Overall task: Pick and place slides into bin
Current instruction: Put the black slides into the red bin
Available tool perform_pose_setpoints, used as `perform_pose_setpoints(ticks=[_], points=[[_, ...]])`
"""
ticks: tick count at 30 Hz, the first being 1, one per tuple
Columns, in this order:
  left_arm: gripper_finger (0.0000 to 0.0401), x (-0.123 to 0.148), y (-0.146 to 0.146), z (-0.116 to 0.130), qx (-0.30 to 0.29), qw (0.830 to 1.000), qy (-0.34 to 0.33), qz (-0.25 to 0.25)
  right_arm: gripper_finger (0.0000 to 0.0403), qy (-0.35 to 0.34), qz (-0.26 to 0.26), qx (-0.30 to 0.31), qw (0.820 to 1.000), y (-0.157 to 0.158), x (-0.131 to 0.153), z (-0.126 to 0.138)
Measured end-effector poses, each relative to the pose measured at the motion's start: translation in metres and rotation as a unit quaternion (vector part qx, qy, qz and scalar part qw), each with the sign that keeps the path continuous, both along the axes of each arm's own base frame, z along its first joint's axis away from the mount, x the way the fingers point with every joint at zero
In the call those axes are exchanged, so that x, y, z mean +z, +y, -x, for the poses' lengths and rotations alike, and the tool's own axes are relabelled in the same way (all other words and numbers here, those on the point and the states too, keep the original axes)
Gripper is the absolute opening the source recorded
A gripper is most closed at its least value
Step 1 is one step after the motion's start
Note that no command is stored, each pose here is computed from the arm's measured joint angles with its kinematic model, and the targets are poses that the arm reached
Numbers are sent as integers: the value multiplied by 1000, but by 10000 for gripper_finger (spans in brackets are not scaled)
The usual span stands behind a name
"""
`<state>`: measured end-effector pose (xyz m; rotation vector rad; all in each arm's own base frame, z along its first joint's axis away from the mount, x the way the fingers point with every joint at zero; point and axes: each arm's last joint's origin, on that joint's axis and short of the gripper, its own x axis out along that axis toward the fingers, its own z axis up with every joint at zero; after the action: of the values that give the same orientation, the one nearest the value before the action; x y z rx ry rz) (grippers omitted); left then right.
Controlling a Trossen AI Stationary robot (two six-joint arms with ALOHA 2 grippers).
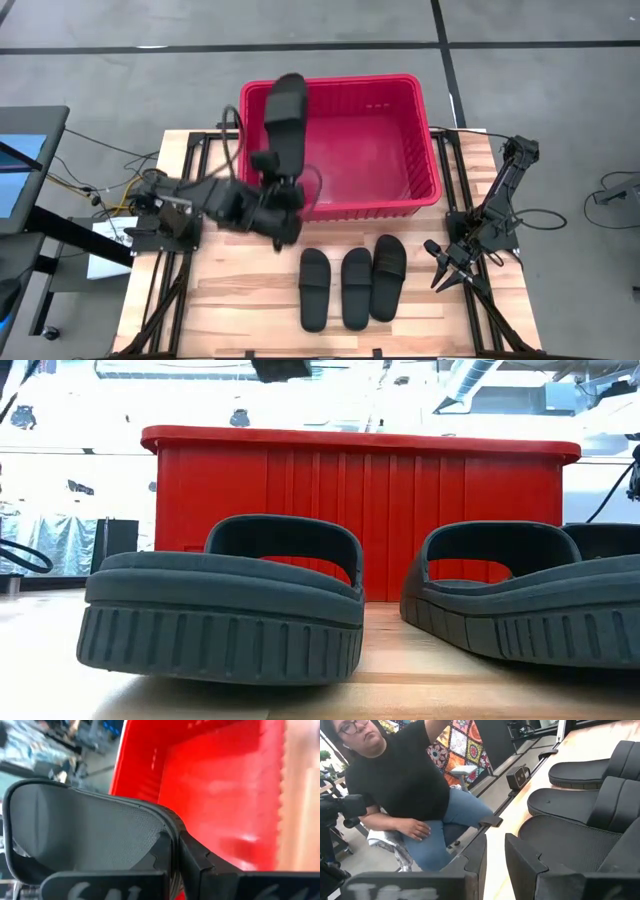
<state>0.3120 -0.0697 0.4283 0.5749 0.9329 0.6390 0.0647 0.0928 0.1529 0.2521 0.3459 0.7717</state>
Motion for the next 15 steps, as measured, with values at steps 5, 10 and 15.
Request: perform_pose_setpoints(ticks=[5, 10, 15], points=[[0, -3, 40, -8, 24, 998, 39, 38, 61, 1, 2, 0, 1000, 0, -1, 0], [0, -24, 72, -21, 33, 994, 85, 59, 61, 2, 2, 0, 1000, 0, -1, 0], [0, -48, 99, -30, 29, 987, 117, 109, 61, 2, 2, 0, 1000, 0, -1, 0]])
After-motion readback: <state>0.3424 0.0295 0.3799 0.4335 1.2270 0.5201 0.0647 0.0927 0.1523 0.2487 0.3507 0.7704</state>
